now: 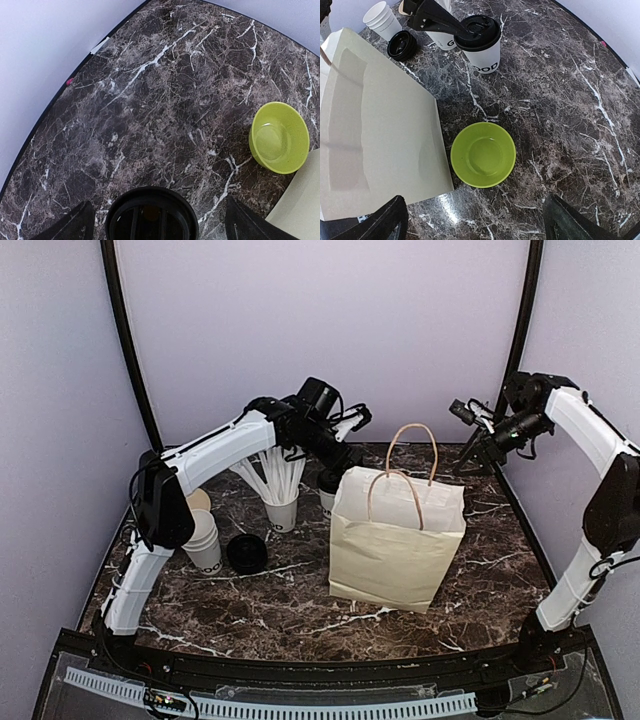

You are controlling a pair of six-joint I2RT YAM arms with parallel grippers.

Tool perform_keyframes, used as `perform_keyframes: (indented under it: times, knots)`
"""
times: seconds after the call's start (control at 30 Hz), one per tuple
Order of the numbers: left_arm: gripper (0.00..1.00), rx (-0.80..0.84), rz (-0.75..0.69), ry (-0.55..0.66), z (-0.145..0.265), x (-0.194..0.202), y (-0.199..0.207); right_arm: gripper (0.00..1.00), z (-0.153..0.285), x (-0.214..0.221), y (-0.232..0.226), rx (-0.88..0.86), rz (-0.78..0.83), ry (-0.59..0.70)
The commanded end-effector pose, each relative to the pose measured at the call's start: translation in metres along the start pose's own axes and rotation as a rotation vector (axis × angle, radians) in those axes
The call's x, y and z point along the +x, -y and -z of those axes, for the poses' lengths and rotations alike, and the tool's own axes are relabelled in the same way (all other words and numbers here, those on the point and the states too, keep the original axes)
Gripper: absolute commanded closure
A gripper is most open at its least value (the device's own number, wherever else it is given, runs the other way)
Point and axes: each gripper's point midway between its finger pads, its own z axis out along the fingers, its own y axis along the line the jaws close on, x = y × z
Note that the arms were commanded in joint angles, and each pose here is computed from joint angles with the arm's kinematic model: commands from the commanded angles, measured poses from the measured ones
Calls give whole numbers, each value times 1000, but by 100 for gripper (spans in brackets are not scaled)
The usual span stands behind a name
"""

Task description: Pack the takeout coffee

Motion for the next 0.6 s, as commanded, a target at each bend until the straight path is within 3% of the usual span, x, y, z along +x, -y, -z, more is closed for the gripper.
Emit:
perform_keyframes:
  times: [0.0,0.57]
  knots:
    - [7,-27,-35,3,2,-4,0,5,-2,2,-1,-20,-32,2]
    - [8,-53,74,-75,-17,23,-8,6,-7,5,-2,-41,-43,-6]
